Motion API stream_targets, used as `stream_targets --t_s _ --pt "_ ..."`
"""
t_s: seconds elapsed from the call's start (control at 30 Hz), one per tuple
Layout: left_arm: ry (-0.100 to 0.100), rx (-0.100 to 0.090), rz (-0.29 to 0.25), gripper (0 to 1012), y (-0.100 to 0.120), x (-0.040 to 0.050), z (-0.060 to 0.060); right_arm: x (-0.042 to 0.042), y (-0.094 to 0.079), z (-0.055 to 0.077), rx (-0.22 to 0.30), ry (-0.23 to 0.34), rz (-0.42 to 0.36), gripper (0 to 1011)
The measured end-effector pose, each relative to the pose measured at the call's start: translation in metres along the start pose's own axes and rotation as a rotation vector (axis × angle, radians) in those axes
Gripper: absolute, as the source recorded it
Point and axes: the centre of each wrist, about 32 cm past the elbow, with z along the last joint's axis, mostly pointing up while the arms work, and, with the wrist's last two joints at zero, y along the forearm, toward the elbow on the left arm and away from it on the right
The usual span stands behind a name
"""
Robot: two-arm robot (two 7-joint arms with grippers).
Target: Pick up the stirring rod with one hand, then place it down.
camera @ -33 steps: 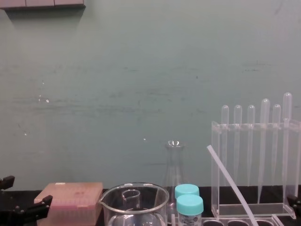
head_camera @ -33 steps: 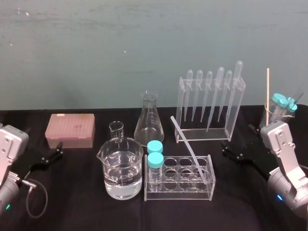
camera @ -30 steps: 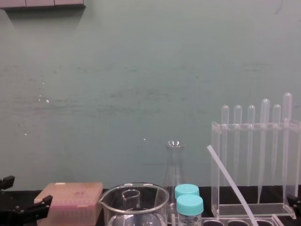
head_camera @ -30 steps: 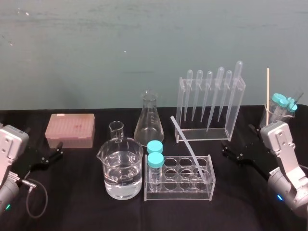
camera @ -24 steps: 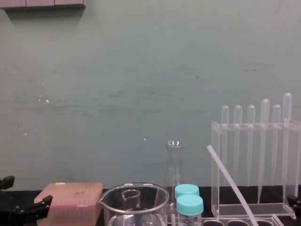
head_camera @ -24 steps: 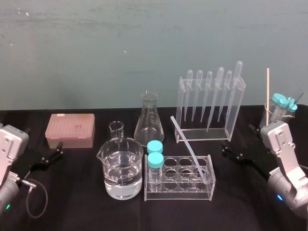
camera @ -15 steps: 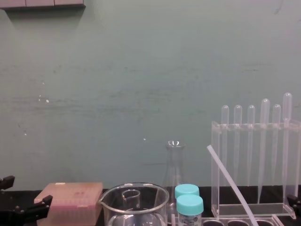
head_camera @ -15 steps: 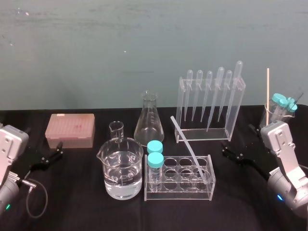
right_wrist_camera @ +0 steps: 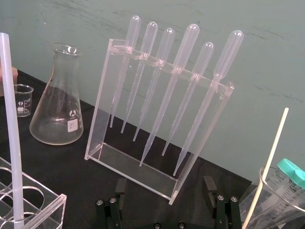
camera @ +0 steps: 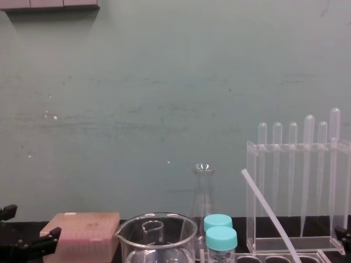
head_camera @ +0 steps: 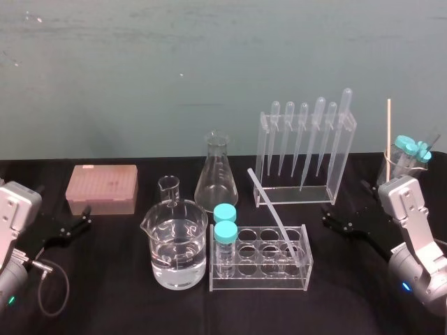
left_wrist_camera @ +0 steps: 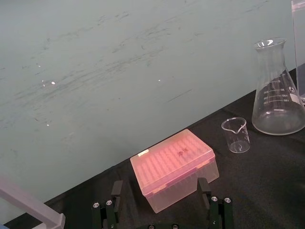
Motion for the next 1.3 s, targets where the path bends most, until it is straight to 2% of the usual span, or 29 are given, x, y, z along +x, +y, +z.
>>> stream_targets --t_s 0.87,0.9,0.93,1.0,1.03,1.07,1.13,1.17,1.23,1.27,1.3 --pt "0.0 0.0 0.0 1000 0.0 0.0 0.0 0.0003 0.0 0.0 0.009 0.002 -0.006 1002" --pt "0.0 0.0 0.0 1000 0.0 0.0 0.0 0.0008 0.0 0.0 0.029 0.007 -0.02 1002" --pt "0.0 0.0 0.0 1000 0.0 0.0 0.0 0.0015 0.0 0.002 0.081 0.018 -0.051 1002" --pt "0.0 0.0 0.0 1000 0.0 0.0 0.0 0.0017 0.0 0.006 0.142 0.025 -0.078 1002" --pt "0.0 0.0 0.0 1000 0.0 0.0 0.0 0.0015 0.001 0.01 0.196 0.026 -0.093 1002" --pt "0.0 0.0 0.0 1000 0.0 0.0 0.0 0.0014 0.002 0.012 0.226 0.025 -0.097 1002" --pt "0.0 0.0 0.0 1000 0.0 0.0 0.0 0.0007 0.003 0.018 0.284 0.02 -0.1 1002" --pt "0.0 0.0 0.0 1000 0.0 0.0 0.0 -0.0005 0.005 0.024 0.342 0.013 -0.096 1002" --pt "0.0 0.0 0.0 1000 0.0 0.0 0.0 -0.002 0.006 0.03 0.395 0.005 -0.084 1002" --pt "0.0 0.0 0.0 1000 0.0 0.0 0.0 -0.0041 0.008 0.036 0.445 -0.002 -0.058 1002" --pt "0.0 0.0 0.0 1000 0.0 0.0 0.0 -0.0041 0.008 0.036 0.445 -0.002 -0.058 1002"
